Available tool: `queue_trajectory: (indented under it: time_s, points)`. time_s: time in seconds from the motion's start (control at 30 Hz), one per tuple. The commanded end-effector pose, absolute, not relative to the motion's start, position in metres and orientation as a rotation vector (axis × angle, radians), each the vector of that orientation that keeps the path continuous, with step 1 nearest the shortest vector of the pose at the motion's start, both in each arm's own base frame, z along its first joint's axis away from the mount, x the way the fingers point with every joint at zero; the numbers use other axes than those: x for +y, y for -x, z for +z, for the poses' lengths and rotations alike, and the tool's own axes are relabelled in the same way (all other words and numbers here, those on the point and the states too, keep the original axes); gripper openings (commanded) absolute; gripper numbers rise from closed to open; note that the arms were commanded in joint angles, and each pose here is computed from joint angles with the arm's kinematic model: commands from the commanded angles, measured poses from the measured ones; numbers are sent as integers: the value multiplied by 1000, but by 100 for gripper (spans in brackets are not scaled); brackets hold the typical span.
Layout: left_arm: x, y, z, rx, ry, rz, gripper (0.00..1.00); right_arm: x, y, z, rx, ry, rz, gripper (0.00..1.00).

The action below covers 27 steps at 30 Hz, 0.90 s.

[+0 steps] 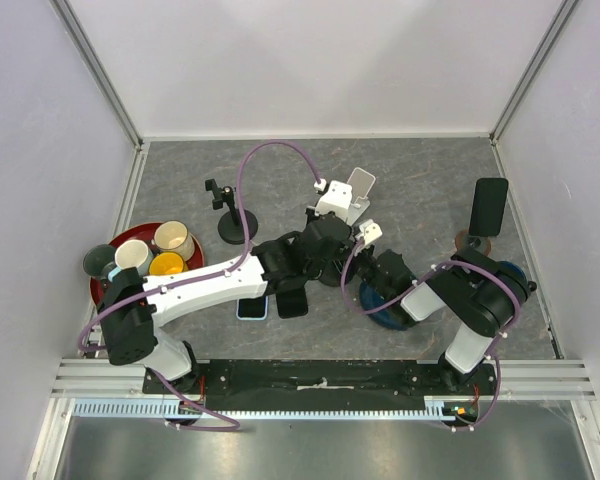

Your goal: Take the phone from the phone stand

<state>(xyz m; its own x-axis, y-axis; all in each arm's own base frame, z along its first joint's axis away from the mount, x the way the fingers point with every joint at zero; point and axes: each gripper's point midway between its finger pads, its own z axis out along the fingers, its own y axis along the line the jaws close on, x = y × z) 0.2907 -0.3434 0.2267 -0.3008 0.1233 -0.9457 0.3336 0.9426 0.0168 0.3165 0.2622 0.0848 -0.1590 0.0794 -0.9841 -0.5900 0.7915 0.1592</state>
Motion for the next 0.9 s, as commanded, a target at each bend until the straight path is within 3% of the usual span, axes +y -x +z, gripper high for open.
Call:
queue_trajectory:
  time_s: [0.0, 0.43, 0.63, 0.87]
  points:
    - [-351, -262, 218, 1974, -360, -345, 2, 252, -344, 120, 1560, 165, 660, 0]
    - [-304, -281, 228, 1964, -392, -242, 2, 244, -348, 96, 1631, 203, 556, 0]
    - [-331, -246, 189, 2088, -446, -408, 2, 238, -353, 89, 1665, 152, 521, 0]
    - [-318, -231, 184, 2123, -469, -373, 2, 237, -355, 88, 1672, 146, 523, 0]
